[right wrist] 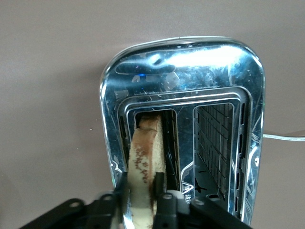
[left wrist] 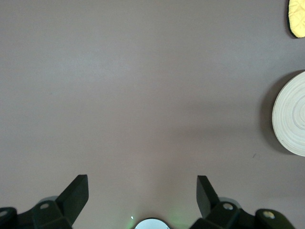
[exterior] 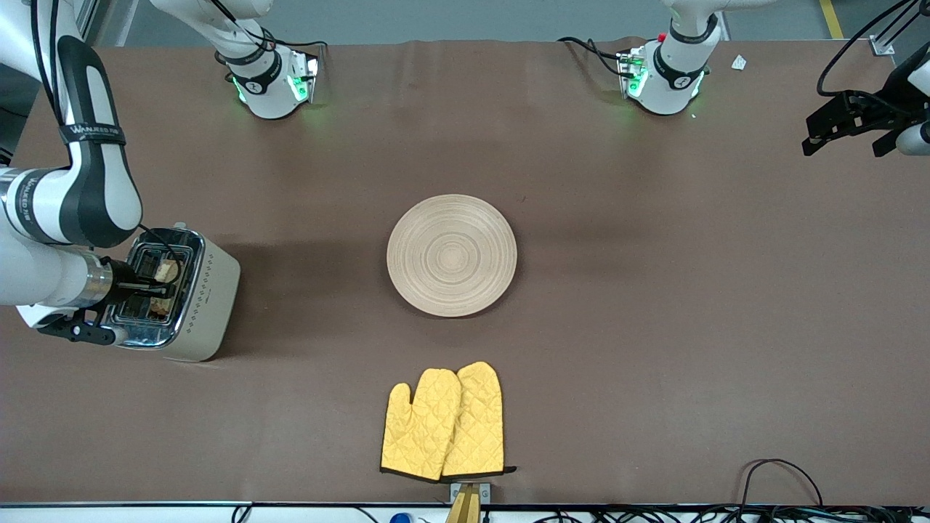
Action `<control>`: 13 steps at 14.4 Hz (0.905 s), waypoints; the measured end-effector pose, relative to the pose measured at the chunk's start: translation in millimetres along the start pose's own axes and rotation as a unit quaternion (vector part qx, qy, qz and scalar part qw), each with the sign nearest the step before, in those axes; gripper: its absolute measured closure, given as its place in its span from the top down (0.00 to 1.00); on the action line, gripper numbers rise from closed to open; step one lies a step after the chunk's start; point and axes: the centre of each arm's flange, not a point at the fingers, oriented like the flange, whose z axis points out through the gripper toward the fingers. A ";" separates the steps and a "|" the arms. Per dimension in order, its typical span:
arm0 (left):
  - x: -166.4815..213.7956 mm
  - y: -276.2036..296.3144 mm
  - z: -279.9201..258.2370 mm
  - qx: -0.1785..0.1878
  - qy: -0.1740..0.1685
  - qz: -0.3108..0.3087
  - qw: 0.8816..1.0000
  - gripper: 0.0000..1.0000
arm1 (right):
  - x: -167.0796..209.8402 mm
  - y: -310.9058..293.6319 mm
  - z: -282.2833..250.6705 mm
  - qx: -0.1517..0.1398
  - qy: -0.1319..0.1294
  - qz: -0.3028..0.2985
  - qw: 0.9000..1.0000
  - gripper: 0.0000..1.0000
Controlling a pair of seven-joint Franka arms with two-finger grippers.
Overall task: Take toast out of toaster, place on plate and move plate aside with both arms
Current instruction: 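Lift the toast out of the toaster with the right gripper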
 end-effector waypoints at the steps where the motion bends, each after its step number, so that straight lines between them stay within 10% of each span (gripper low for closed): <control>1: 0.2 0.0 0.1 0.000 0.000 0.000 1.000 1.00 | 0.0 0.7 0.0 0.000 0.000 0.000 1.000 0.14; 13: 3.8 1.4 4.6 0.000 -0.004 0.002 1.000 1.00 | -80.3 -30.5 -184.9 -0.039 -0.030 -0.073 0.996 0.07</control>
